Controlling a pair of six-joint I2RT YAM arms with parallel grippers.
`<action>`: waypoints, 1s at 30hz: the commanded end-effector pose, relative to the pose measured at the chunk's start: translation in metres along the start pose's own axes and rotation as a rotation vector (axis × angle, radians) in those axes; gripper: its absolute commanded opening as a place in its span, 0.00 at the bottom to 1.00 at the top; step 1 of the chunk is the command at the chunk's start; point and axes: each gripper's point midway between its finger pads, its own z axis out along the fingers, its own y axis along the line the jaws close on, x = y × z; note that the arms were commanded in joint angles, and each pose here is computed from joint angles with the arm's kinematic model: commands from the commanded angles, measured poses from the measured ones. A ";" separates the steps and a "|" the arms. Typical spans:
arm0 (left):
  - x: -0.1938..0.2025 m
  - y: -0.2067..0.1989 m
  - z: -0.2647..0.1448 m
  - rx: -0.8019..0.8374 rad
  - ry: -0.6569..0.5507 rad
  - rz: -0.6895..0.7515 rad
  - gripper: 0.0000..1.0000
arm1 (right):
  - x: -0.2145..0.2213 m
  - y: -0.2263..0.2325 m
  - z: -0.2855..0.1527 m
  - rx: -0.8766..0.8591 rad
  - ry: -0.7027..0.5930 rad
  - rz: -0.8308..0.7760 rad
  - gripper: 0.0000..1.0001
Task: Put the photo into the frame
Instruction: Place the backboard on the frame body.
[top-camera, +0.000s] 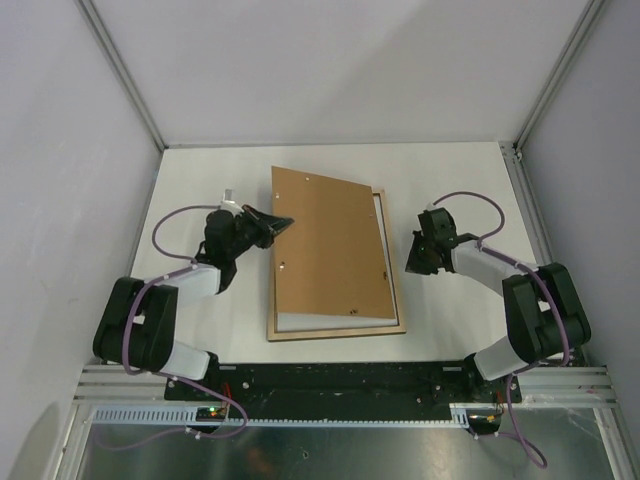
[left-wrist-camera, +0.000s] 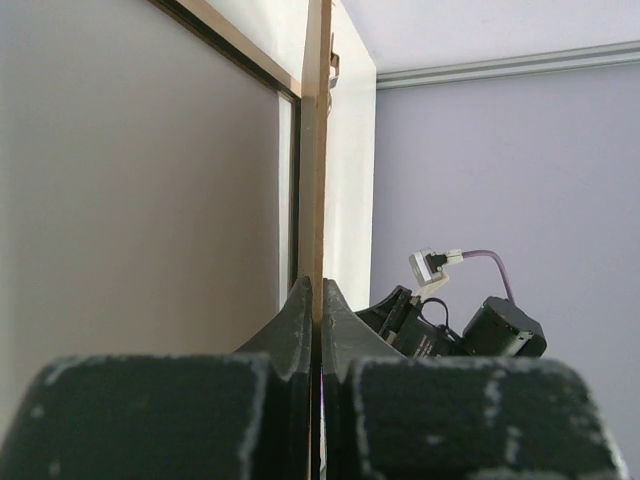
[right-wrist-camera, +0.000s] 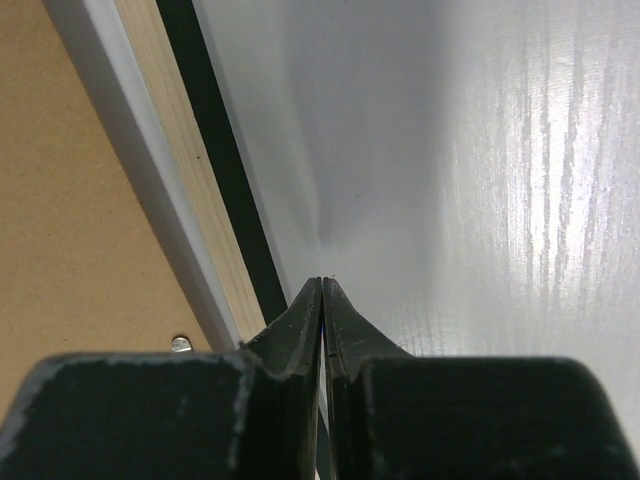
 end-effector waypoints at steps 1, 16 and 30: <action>-0.005 -0.026 0.003 0.117 -0.022 0.001 0.00 | 0.000 0.007 0.004 -0.019 -0.011 -0.013 0.06; 0.009 -0.008 0.011 0.102 0.036 -0.028 0.00 | 0.006 0.012 0.009 -0.022 0.003 -0.022 0.05; 0.019 0.000 0.010 0.093 0.077 -0.032 0.00 | 0.009 0.013 0.014 -0.022 0.010 -0.027 0.05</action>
